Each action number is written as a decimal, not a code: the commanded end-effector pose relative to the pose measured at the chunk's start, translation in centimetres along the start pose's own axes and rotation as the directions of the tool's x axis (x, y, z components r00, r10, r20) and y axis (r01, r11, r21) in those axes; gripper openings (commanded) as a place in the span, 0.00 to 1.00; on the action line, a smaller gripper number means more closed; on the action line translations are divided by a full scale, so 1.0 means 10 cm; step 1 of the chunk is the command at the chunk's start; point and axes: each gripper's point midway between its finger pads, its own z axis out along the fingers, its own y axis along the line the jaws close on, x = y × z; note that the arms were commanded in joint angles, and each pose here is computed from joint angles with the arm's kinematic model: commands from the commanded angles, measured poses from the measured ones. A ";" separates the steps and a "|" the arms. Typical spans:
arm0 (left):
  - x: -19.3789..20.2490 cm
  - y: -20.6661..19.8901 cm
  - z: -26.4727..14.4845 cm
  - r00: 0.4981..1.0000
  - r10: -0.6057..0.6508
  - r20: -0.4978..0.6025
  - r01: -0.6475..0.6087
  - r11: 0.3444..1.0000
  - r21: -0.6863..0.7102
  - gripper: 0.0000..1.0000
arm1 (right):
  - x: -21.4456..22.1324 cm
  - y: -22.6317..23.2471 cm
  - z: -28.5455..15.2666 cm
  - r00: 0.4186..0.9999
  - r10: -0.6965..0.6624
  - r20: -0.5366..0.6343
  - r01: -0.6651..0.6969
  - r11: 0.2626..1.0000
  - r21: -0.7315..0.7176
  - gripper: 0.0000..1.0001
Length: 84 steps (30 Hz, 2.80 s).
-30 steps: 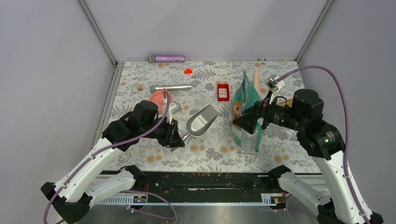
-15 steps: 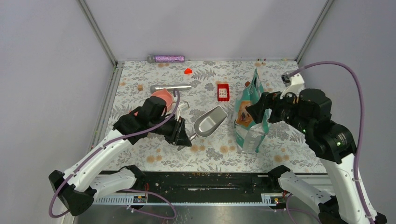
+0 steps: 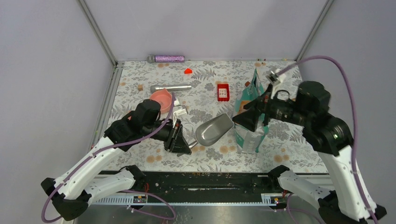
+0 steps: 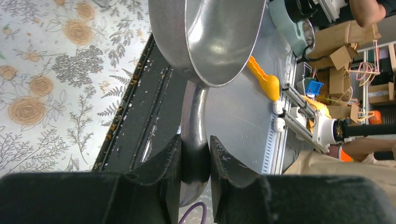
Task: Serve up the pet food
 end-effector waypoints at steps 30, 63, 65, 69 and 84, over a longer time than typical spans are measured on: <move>-0.80 -0.42 -0.32 0.942 0.116 0.315 -0.083 0.990 -0.114 0.99 | 0.36 0.13 0.43 0.971 0.201 -0.127 -0.207 0.977 -0.039 0.00; -1.28 -0.72 -0.52 0.707 -0.220 0.672 0.078 0.969 0.234 0.64 | 0.11 0.07 0.40 0.939 0.325 0.114 -0.321 0.946 -0.048 0.00; -1.29 -0.68 -0.52 0.700 -0.215 0.681 0.082 0.972 0.222 0.63 | 0.13 0.07 0.41 0.939 0.329 0.104 -0.325 0.944 -0.049 0.00; -1.29 -0.60 -0.51 0.690 -0.216 0.691 0.104 0.974 0.201 0.58 | 0.17 0.06 0.41 0.937 0.335 0.098 -0.332 0.942 -0.046 0.00; -1.29 -0.57 -0.42 0.703 -0.243 0.668 0.119 0.967 0.226 0.29 | 0.21 0.00 0.41 0.937 0.334 0.098 -0.335 0.942 -0.013 0.00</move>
